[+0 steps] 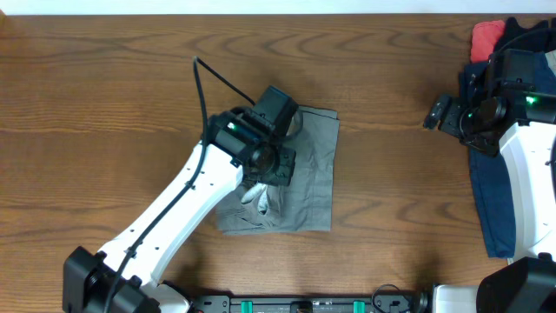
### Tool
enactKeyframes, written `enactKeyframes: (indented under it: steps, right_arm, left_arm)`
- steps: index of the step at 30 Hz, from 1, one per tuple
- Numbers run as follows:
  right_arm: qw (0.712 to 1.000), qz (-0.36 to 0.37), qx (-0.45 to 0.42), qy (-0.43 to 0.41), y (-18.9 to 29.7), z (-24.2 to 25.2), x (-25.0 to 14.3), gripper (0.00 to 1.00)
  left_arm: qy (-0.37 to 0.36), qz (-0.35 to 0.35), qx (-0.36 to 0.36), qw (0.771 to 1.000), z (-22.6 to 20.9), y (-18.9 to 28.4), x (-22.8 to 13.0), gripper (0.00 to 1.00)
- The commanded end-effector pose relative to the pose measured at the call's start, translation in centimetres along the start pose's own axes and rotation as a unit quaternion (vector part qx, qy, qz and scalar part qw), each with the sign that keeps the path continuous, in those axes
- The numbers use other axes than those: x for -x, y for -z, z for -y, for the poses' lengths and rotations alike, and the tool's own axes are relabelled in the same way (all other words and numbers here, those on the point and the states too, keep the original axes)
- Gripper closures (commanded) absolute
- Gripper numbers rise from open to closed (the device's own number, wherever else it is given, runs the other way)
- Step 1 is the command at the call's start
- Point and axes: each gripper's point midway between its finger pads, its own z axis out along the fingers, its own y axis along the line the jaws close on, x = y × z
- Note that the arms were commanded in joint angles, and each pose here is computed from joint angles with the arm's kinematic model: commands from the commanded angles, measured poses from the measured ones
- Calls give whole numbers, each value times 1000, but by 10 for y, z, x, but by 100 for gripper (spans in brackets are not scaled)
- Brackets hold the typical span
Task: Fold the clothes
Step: 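Press the folded shorts flat with the left gripper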
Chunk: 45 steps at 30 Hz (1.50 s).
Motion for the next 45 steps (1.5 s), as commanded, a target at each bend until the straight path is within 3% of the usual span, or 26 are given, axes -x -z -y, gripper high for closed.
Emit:
enactKeyframes:
  steps: [1, 14, 17, 19, 25, 34, 39, 45]
  right_arm:
    - [1000, 5, -3, 3, 2, 1, 2, 1]
    - [1000, 5, -3, 3, 2, 1, 2, 1]
    - [1000, 5, -3, 3, 2, 1, 2, 1]
    - [1000, 5, -3, 3, 2, 1, 2, 1]
    - [1000, 5, -3, 3, 2, 1, 2, 1]
    - [1000, 5, -3, 3, 2, 1, 2, 1]
    - [1000, 5, -3, 3, 2, 1, 2, 1]
    - [1000, 5, -4, 3, 2, 1, 2, 1]
  left_arm:
    - [-13, -9, 1, 1000, -3, -15, -5, 94]
    - [-25, 37, -16, 999, 0, -38, 11, 93]
    - [-26, 39, -17, 999, 0, -38, 12, 70]
    - [-25, 39, -17, 999, 0, -38, 12, 60]
    - [-25, 39, -17, 999, 0, -38, 12, 55]
    - [-7, 34, -16, 999, 0, -38, 10, 57]
    - [27, 14, -17, 999, -2, -45, 0, 74]
    - [70, -13, -68, 995, 10, -68, -16, 94]
